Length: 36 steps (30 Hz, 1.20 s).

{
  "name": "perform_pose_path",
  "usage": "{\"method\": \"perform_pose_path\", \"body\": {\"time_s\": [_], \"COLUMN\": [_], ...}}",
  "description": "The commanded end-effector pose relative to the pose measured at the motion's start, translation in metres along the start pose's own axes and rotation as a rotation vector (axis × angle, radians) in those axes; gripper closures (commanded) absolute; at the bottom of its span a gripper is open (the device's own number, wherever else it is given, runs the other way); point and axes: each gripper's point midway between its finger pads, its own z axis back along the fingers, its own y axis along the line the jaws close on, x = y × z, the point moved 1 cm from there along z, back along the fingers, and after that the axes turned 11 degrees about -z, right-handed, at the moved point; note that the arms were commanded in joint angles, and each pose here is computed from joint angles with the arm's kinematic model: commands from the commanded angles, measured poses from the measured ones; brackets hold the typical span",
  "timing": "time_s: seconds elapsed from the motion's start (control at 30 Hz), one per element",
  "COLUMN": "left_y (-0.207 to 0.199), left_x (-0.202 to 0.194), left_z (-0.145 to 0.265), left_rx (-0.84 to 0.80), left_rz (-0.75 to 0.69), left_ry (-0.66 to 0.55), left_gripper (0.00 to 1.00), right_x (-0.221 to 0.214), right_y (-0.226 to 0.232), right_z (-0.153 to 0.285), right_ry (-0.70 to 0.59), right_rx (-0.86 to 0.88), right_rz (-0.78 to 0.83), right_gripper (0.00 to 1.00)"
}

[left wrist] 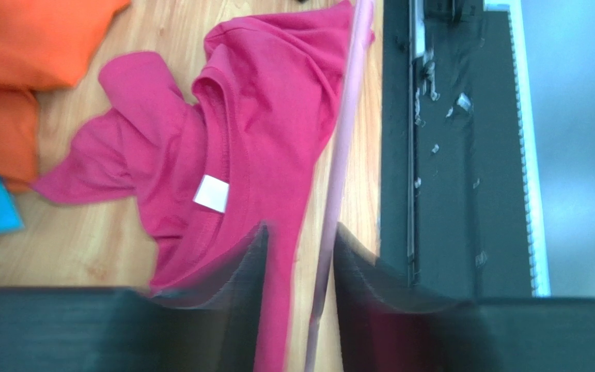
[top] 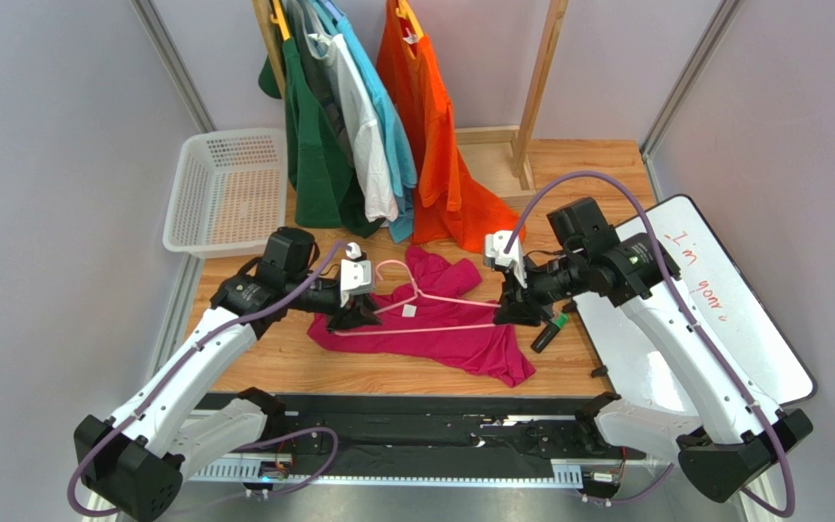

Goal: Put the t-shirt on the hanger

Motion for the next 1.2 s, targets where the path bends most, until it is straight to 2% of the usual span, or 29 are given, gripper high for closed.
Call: {"method": "perform_pose_path", "body": {"time_s": [0.0,0.03,0.07,0.13,0.23,0.37,0.53,0.6,0.87,0.9,1.03,1.07,1.1,1.13,1.17], "left_y": [0.009,0.009,0.008,0.012,0.013,0.015,0.017,0.016,0.017,0.018,0.019,0.02,0.022,0.023,0.023], "left_x": [0.018,0.019,0.02,0.021,0.021,0.019,0.014,0.013,0.013,0.012,0.016,0.017,0.016,0.014,0.008], "left_z": [0.001,0.002,0.003,0.004,0.005,0.005,0.005,0.004,0.001,0.0,-0.001,0.0,0.0,0.001,0.005], "left_rx": [0.033,0.039,0.04,0.049,0.04,0.058,0.085,0.083,0.078,0.077,0.082,0.082,0.089,0.099,0.114], "left_rz": [-0.005,-0.007,-0.006,0.002,0.023,0.021,0.004,0.009,0.044,0.048,0.07,0.074,0.086,0.085,0.102], "left_ry": [-0.05,-0.05,-0.046,-0.032,-0.009,0.011,0.028,0.031,0.022,0.02,0.007,0.007,0.017,0.03,0.069], "left_gripper": [1.0,1.0,1.0,1.0,1.0,1.0,1.0,1.0,1.0,1.0,1.0,0.97,0.85,0.59,0.5], "right_x": [0.018,0.026,0.029,0.044,0.065,0.087,0.11,0.118,0.128,0.128,0.123,0.12,0.119,0.115,0.11], "right_y": [-0.01,-0.016,-0.02,-0.026,-0.032,-0.03,-0.028,-0.025,-0.017,-0.017,-0.017,-0.016,-0.016,-0.021,-0.026], "right_z": [-0.003,-0.004,-0.004,-0.006,-0.012,-0.032,-0.053,-0.058,-0.073,-0.074,-0.075,-0.074,-0.072,-0.069,-0.067], "right_ry": [-0.035,-0.03,-0.014,-0.023,-0.031,-0.039,-0.067,-0.089,-0.126,-0.124,-0.111,-0.105,-0.102,-0.098,-0.087], "right_rx": [-0.05,-0.066,-0.101,-0.129,-0.154,-0.102,-0.001,0.035,0.142,0.144,0.156,0.155,0.151,0.137,0.115], "right_rz": [0.027,0.029,0.011,0.026,0.078,0.105,0.032,0.033,-0.006,-0.008,-0.004,-0.007,0.004,-0.002,-0.008], "right_gripper": [0.59,0.32,0.17,0.09,0.09,0.18,0.31,0.33,0.51,0.56,1.0,1.0,1.0,1.0,1.0]}}
